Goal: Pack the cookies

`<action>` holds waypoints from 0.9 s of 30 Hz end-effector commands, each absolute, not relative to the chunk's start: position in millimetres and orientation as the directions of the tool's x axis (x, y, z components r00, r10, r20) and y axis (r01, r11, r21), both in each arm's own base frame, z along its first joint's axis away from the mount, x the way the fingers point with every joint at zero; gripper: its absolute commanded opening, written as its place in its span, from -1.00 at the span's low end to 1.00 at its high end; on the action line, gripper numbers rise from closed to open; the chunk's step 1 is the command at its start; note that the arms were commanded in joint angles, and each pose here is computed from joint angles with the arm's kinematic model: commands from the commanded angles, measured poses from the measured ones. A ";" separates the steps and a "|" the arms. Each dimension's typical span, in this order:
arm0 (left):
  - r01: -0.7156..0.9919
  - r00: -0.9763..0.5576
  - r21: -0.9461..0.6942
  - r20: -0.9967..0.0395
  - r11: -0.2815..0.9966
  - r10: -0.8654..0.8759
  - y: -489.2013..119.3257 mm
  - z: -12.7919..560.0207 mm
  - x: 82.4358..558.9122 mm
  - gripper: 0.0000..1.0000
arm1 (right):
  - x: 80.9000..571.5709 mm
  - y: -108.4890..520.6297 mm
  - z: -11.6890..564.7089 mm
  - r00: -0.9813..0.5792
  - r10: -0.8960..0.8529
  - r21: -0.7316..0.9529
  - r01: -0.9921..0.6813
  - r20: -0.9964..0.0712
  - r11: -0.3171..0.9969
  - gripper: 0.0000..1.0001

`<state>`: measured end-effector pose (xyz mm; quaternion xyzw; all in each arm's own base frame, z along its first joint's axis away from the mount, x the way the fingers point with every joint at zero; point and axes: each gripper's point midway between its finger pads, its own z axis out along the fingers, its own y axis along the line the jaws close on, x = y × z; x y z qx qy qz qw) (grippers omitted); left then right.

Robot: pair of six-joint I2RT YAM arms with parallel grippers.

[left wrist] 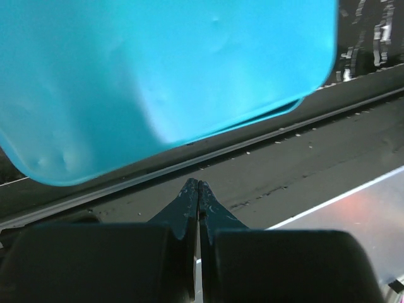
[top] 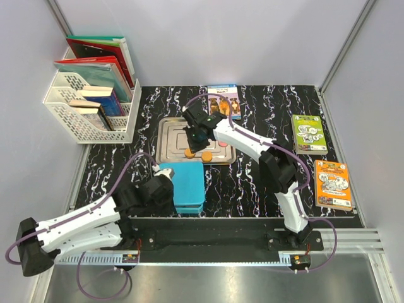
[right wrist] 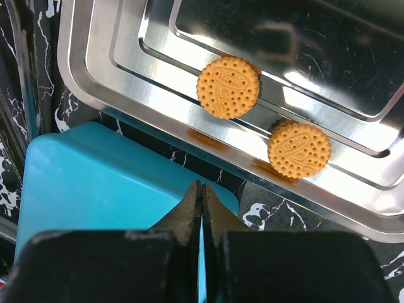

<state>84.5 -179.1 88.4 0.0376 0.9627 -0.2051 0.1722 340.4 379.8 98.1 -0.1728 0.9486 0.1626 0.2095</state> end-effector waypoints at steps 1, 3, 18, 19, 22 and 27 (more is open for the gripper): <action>0.146 -0.944 -0.410 -0.329 0.900 0.003 -190.2 80.5 83.8 -1.00 | 347.3 391.7 112.3 -0.836 -0.262 0.269 -0.425 -0.483 0.864 -1.00; 0.147 -0.949 -0.403 -0.315 0.903 0.014 -189.3 73.4 81.4 -1.00 | 347.6 392.7 109.7 -0.837 -0.267 0.267 -0.428 -0.478 0.863 -1.00; 0.132 -0.946 -0.375 -0.325 0.917 0.003 -190.0 54.3 88.4 -1.00 | 303.3 414.7 90.7 -0.827 -0.368 0.254 -0.499 -0.425 0.829 -1.00; 0.129 -0.944 -0.372 -0.330 0.919 0.000 -190.0 53.8 90.1 -1.00 | 301.6 415.6 91.2 -0.824 -0.372 0.251 -0.504 -0.428 0.827 -1.00; 0.127 -0.942 -0.369 -0.336 0.921 -0.005 -190.2 53.2 92.6 -1.00 | 291.5 416.7 87.8 -0.820 -0.390 0.240 -0.515 -0.420 0.823 -1.00; 0.122 -0.943 -0.369 -0.334 0.922 -0.009 -190.6 51.5 94.2 -1.00 | 281.7 411.7 79.7 -0.824 -0.399 0.230 -0.512 -0.401 0.827 -1.00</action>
